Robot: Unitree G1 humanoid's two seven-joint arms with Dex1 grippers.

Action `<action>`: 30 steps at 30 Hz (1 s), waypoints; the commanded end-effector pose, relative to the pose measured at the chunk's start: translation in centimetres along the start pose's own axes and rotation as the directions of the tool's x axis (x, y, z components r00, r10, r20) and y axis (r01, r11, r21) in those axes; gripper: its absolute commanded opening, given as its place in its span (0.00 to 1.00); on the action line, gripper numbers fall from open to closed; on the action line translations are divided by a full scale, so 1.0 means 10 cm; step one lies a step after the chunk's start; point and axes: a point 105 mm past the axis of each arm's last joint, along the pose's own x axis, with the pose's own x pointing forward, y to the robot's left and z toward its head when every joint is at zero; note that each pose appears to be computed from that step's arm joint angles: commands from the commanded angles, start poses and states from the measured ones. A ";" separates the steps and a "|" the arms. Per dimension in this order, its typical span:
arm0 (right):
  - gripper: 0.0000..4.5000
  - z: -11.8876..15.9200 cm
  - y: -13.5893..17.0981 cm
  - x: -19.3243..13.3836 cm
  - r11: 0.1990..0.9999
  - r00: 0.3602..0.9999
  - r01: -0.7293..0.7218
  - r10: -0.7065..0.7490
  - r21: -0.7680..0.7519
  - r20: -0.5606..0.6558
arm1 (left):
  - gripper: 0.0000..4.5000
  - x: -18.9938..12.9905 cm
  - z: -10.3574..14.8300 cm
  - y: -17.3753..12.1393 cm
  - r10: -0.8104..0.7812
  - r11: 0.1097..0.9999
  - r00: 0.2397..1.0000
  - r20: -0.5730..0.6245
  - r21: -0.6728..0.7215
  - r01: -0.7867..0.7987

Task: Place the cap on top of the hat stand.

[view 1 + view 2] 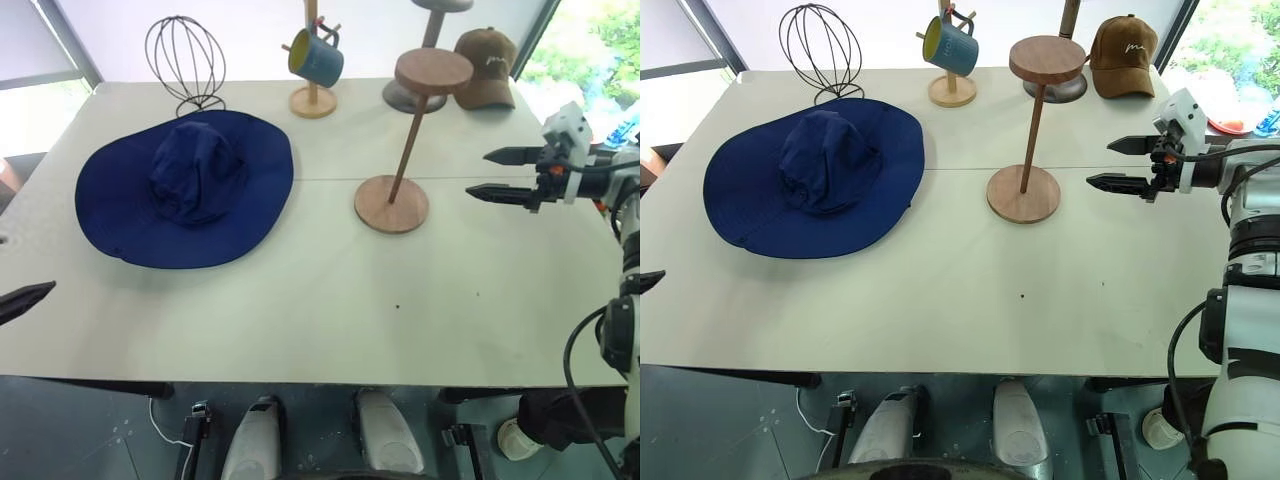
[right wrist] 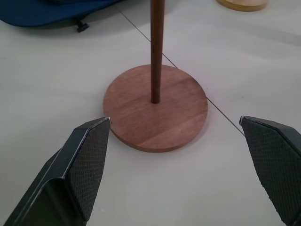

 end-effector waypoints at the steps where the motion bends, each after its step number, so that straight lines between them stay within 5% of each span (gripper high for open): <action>1: 1.00 0.38 0.16 -0.15 0.991 0.994 -0.097 0.101 -0.094 0.045 | 0.99 0.09 0.10 0.04 0.022 0.988 1.000 0.003 0.154 -0.022; 6: 1.00 0.49 0.60 -0.23 0.964 0.963 -0.259 0.263 -0.067 0.055 | 0.99 0.34 -0.08 -0.13 -0.047 0.907 0.997 -0.063 0.416 0.069; 15: 1.00 0.51 1.25 -0.30 0.925 0.924 -0.380 0.380 -0.012 0.049 | 0.99 0.99 -0.23 -0.24 -0.067 0.801 0.997 0.048 0.599 0.025; 30: 1.00 0.71 1.39 -0.35 0.948 0.943 -0.317 0.318 -0.032 0.099 | 0.99 1.90 -0.34 -0.30 -0.051 0.666 0.992 0.115 0.744 -0.052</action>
